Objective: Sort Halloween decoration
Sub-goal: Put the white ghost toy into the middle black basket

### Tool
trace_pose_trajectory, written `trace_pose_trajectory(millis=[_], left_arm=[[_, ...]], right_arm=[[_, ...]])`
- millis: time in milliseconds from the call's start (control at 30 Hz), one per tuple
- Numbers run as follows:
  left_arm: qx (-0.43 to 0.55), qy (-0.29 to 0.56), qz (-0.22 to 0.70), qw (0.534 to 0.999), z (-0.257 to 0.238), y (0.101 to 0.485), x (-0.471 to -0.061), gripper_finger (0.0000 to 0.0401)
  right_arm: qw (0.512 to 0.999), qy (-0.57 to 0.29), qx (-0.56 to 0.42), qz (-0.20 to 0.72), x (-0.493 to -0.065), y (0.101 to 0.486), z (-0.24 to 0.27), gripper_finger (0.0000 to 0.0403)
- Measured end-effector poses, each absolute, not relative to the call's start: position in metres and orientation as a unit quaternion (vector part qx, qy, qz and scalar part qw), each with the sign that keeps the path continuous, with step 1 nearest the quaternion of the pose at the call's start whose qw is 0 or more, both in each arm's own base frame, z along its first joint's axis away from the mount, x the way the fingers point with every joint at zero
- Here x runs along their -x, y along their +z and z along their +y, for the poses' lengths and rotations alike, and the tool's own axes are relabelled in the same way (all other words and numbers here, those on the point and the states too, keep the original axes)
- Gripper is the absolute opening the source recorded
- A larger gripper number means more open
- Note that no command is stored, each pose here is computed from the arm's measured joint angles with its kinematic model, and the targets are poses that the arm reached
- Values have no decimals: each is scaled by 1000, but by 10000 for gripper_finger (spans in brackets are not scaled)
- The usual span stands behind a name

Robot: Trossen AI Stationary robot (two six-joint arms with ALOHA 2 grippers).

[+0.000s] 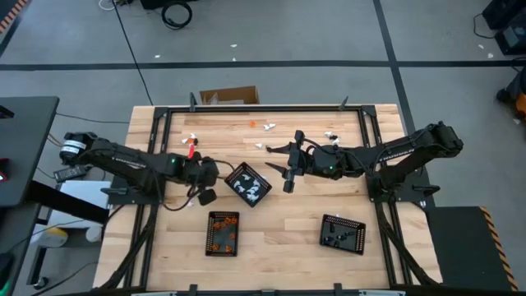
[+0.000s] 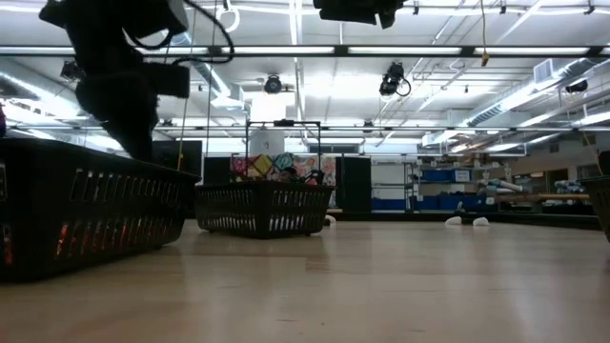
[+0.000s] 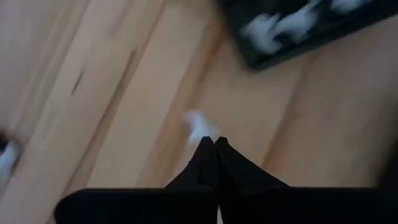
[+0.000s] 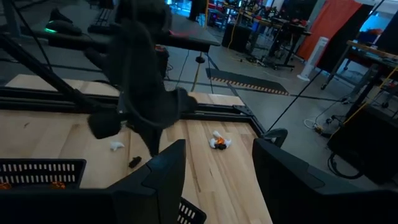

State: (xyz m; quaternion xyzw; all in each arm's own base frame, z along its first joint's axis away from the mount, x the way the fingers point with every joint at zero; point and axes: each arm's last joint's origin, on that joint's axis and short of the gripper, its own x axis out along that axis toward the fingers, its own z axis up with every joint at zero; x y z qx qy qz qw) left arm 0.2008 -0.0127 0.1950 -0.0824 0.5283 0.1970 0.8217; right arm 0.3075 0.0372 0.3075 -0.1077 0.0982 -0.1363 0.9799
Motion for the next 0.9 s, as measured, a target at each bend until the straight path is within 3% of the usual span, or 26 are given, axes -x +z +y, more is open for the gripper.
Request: trace_pose_trajectory(millis=[133, 367, 500, 900], left_arm=[[95, 226, 542, 804, 0, 184, -195, 30], [127, 222, 496, 830, 14, 172, -200, 148], [152, 215, 486, 834, 19, 171, -201, 191], [127, 205, 520, 819, 20, 145, -217, 205]], right_arm=[[980, -136, 113, 98, -308, 308, 37, 191], [980, -136, 113, 97, -308, 308, 37, 191], [979, -136, 113, 97, -308, 308, 37, 191], [980, -132, 112, 95, -308, 308, 38, 191]])
